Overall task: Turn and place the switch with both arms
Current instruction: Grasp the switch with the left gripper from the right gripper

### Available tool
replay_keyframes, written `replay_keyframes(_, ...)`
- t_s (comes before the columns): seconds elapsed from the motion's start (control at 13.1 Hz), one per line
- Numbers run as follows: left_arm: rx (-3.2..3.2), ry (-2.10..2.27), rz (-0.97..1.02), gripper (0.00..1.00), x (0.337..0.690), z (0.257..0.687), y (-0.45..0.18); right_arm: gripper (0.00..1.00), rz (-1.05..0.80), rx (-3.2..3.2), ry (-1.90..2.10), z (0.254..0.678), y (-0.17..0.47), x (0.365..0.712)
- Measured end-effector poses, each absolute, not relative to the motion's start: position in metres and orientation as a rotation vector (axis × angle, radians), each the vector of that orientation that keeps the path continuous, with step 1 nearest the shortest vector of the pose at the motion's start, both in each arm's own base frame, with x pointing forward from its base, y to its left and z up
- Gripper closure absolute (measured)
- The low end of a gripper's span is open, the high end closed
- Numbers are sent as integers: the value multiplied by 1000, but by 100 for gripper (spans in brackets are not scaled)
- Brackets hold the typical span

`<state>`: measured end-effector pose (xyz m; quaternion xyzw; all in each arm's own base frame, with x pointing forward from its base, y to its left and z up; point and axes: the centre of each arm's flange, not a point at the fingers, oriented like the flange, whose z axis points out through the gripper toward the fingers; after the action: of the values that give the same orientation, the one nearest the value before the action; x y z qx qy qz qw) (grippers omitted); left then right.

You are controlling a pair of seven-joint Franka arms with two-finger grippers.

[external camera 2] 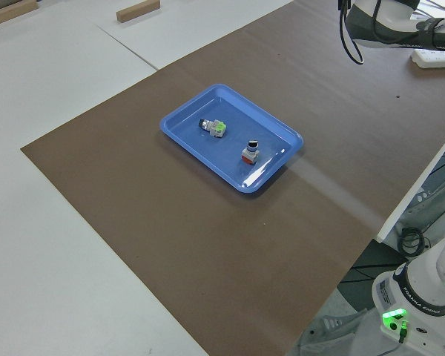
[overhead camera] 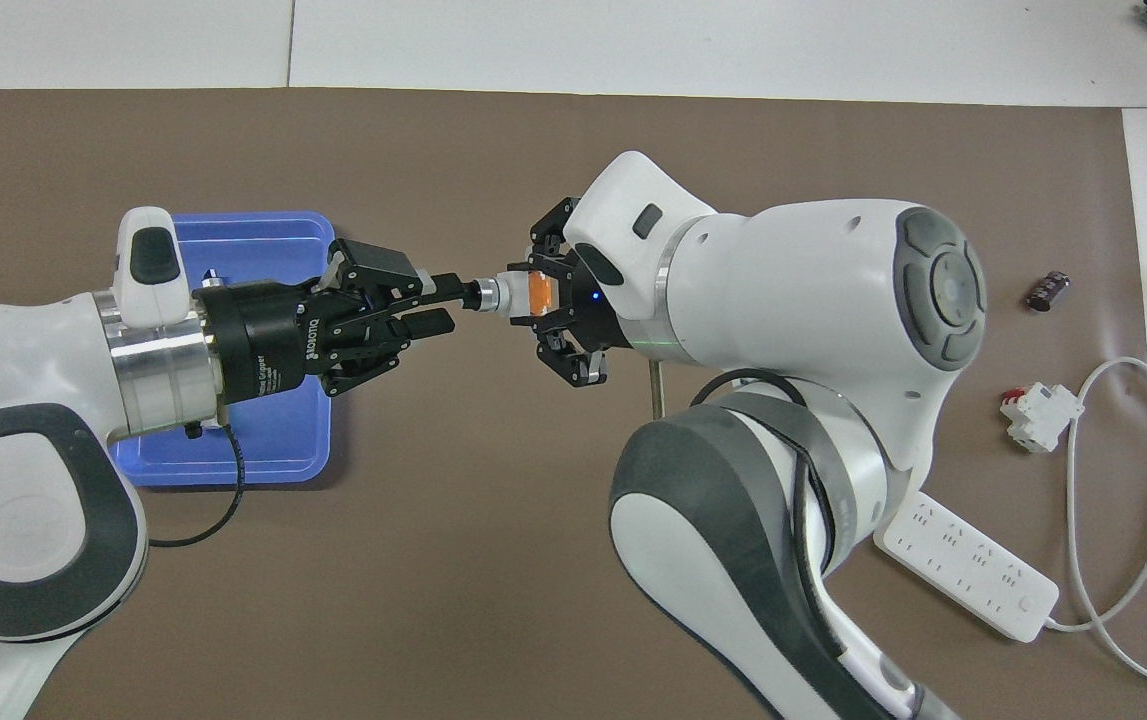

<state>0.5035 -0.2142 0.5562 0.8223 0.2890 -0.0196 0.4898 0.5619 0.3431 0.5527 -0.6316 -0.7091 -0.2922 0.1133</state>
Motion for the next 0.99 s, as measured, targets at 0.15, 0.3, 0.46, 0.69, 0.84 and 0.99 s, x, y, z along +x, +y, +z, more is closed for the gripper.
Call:
replay_keyframes(0.15, 1997, 714, -35, 62, 505, 553, -215, 59, -857, -1855, -2079, 552, 343, 562)
replay_keyframes(0.3, 1997, 724, -26, 63, 507, 550, -216, 59, -860, -1857, -2077, 551, 343, 562)
replay_keyframes(0.46, 1999, 730, -12, 63, 508, 546, -221, 59, -862, -1859, -2076, 551, 343, 562)
replay_keyframes(0.69, 2002, 727, -4, 67, 507, 545, -228, 59, -862, -1861, -2075, 550, 342, 562)
replay_keyframes(0.84, 2001, 722, -1, 72, 507, 547, -229, 59, -862, -1864, -2074, 549, 342, 563)
replay_keyframes(0.99, 2002, 720, 0, 89, 507, 547, -230, 59, -864, -1868, -2072, 549, 341, 563)
